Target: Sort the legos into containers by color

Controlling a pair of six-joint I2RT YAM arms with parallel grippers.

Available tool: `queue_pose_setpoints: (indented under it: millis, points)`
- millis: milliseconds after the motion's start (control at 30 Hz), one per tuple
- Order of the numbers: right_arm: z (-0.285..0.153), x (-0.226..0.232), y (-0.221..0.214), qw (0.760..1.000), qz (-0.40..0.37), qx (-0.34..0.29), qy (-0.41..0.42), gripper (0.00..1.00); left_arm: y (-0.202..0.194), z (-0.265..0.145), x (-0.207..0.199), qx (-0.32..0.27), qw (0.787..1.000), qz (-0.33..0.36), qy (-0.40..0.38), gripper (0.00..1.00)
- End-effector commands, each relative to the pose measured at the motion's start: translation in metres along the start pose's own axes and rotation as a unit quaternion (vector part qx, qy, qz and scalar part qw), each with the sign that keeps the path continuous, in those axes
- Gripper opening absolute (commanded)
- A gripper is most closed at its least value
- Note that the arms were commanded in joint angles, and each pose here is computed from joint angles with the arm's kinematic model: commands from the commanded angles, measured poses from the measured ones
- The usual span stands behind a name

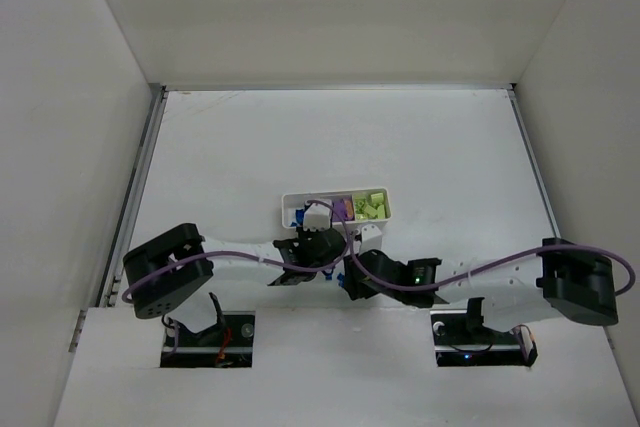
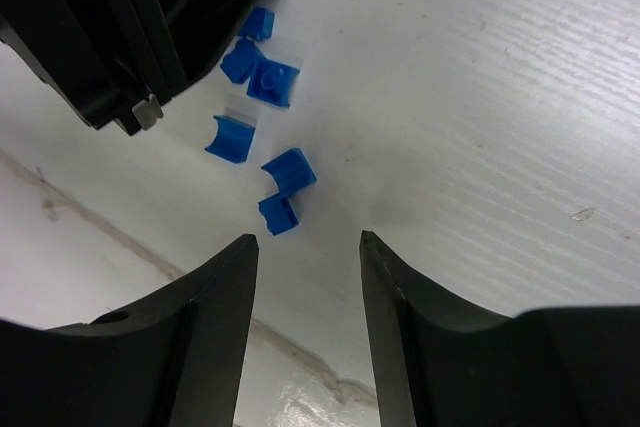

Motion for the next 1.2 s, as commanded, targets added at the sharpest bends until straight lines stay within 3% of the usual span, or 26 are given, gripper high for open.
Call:
queue_pose_setpoints:
  millis: [0,433,600,867,1167]
  points:
    - [-0.002,0.017,0.006,0.999,-0.017,0.007,0.026,0.51,0.000,0.002,-0.001,0.004,1.000,0.003,0.003,0.23]
    - [0.010,0.029,0.001,0.999,-0.041,0.015,0.015,0.50,-0.008,-0.005,0.007,0.013,1.000,0.021,-0.001,0.25]
    - [0.015,0.031,0.000,0.999,-0.048,0.012,0.009,0.44,-0.013,-0.006,0.008,0.018,1.000,0.025,0.003,0.24]
    - [0.018,0.024,-0.009,0.998,-0.055,0.012,-0.009,0.23,-0.013,-0.008,0.011,0.017,1.000,0.015,0.002,0.24]
    - [-0.024,0.014,-0.004,0.999,-0.004,-0.021,0.027,0.21,-0.013,-0.011,0.009,0.016,1.000,0.003,-0.008,0.27]
Point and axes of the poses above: each gripper's point midway between its finger pads, its own z axis out along the fingers, its own x axis along the line the jaws close on, y = z × x, the point moved 8 cm from there along -z, back along the fingers, and after that the axes turned 5 degrees about z, right-handed, at the moved point
